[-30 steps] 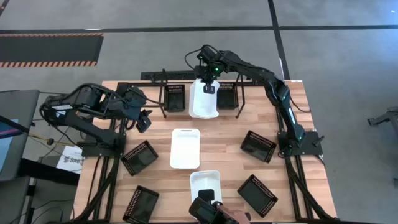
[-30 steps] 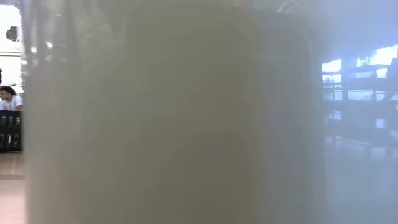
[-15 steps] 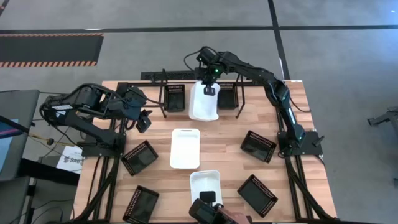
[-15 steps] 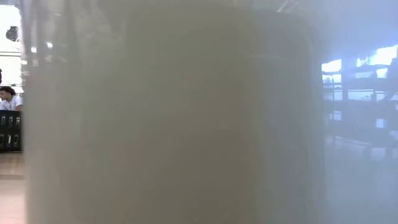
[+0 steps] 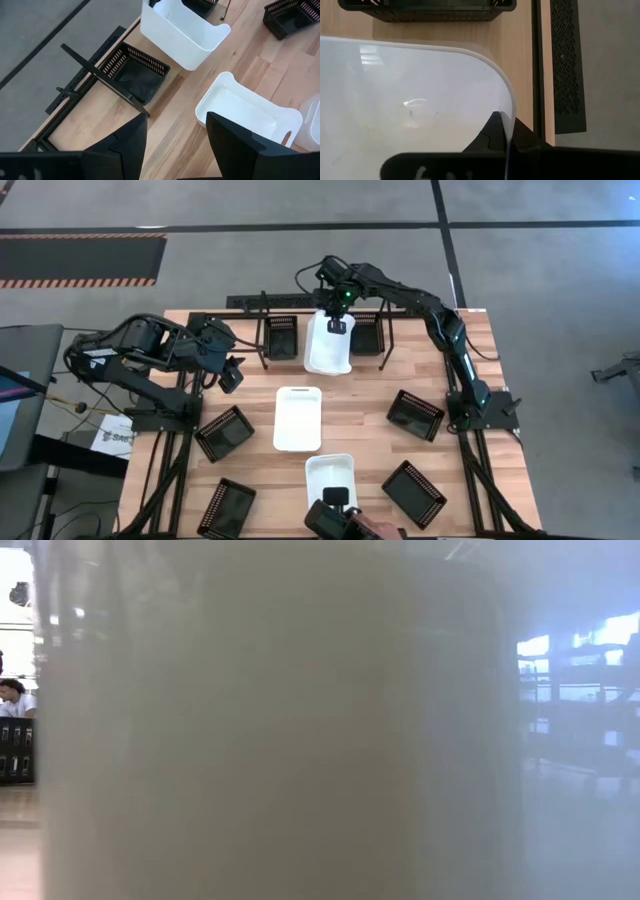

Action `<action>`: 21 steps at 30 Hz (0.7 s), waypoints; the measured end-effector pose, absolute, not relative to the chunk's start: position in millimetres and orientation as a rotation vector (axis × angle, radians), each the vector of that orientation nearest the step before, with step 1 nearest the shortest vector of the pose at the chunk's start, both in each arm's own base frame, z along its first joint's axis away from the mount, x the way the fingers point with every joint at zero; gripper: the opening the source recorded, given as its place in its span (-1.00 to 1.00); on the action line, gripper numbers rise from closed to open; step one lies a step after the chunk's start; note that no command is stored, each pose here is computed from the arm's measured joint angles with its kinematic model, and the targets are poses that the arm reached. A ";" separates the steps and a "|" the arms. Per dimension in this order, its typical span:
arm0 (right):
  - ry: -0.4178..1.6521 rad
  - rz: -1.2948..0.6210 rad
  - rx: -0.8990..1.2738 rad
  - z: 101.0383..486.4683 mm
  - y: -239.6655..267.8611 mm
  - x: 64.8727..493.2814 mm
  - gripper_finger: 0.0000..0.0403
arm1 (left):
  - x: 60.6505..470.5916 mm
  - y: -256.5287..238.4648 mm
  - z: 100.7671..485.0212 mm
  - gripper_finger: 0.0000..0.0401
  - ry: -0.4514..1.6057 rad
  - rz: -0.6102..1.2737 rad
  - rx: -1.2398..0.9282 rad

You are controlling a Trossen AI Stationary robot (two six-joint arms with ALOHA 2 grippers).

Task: Stack baskets on shelf by color
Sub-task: Put the right white bin on the shelf

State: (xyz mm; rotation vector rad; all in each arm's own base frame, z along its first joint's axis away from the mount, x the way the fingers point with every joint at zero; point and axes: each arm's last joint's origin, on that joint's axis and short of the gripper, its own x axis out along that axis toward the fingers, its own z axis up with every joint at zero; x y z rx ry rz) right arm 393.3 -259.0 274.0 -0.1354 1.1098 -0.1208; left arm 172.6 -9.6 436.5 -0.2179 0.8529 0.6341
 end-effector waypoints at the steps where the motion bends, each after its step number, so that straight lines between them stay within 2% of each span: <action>1: 1.110 -0.121 -0.136 274.0 -259.1 393.2 -0.99 | 172.7 -9.6 436.5 -0.04 0.853 0.634 -0.218; 12: 1.098 -0.136 -0.165 274.9 -260.3 395.0 -0.77 | 172.6 -9.6 436.5 -0.04 0.853 0.634 -0.218; 21: 1.089 -0.154 -0.179 275.7 -261.1 396.4 -0.73 | 172.6 -9.7 436.5 -0.04 0.853 0.634 -0.219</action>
